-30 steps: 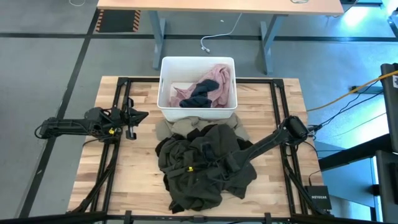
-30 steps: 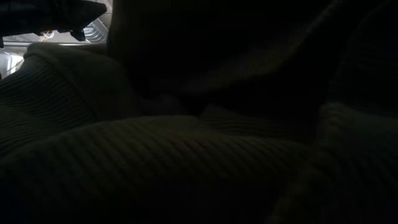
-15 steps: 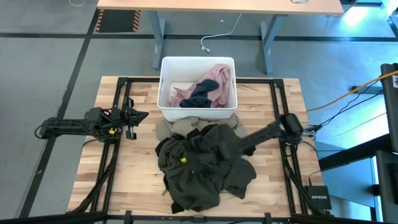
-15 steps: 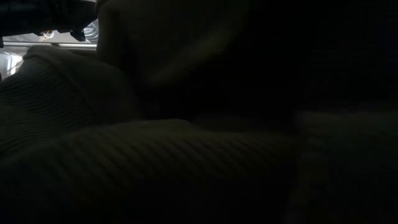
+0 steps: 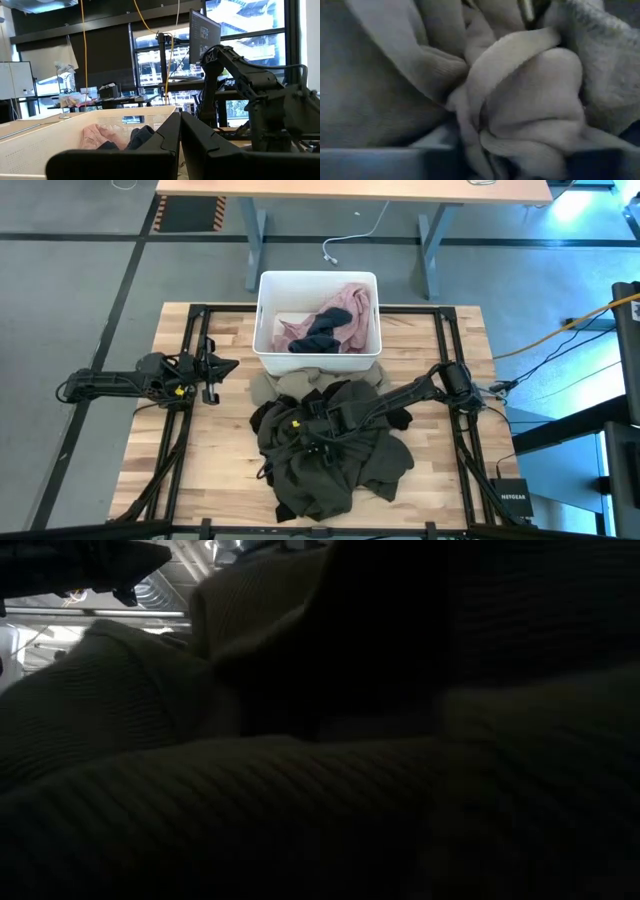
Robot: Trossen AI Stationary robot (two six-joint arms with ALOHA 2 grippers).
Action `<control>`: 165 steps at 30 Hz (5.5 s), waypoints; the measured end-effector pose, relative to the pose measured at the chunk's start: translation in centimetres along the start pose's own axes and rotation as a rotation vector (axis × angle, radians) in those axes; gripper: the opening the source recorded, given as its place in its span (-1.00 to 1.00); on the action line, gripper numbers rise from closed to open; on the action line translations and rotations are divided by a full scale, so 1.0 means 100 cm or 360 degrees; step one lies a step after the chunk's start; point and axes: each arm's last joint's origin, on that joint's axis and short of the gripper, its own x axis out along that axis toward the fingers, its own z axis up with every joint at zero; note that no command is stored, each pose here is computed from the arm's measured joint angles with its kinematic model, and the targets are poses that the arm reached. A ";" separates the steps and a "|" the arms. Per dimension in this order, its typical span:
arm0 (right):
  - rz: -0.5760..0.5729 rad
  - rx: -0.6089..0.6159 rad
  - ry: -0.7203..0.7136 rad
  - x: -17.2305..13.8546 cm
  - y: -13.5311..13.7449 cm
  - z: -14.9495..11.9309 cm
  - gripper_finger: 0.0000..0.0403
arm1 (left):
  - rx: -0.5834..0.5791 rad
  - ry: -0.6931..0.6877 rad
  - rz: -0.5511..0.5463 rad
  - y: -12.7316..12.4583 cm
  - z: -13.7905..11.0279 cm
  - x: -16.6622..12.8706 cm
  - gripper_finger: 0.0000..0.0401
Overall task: Sort clothes
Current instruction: Put the black hoodie into the white bin
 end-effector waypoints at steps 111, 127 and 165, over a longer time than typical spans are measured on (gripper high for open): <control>-0.0826 0.0400 -0.0039 -0.185 0.020 -0.017 0.28 | -0.0127 -0.0006 0.0012 0.000 0.000 0.000 -0.96; -0.0473 0.0149 -0.0120 -0.078 0.048 -0.044 0.28 | -0.0085 -0.0044 0.0024 0.001 0.003 0.000 -0.96; -0.1426 0.0026 -0.0244 -0.220 -0.008 0.020 -0.87 | -0.0099 -0.0045 0.0023 0.001 0.003 0.000 -0.96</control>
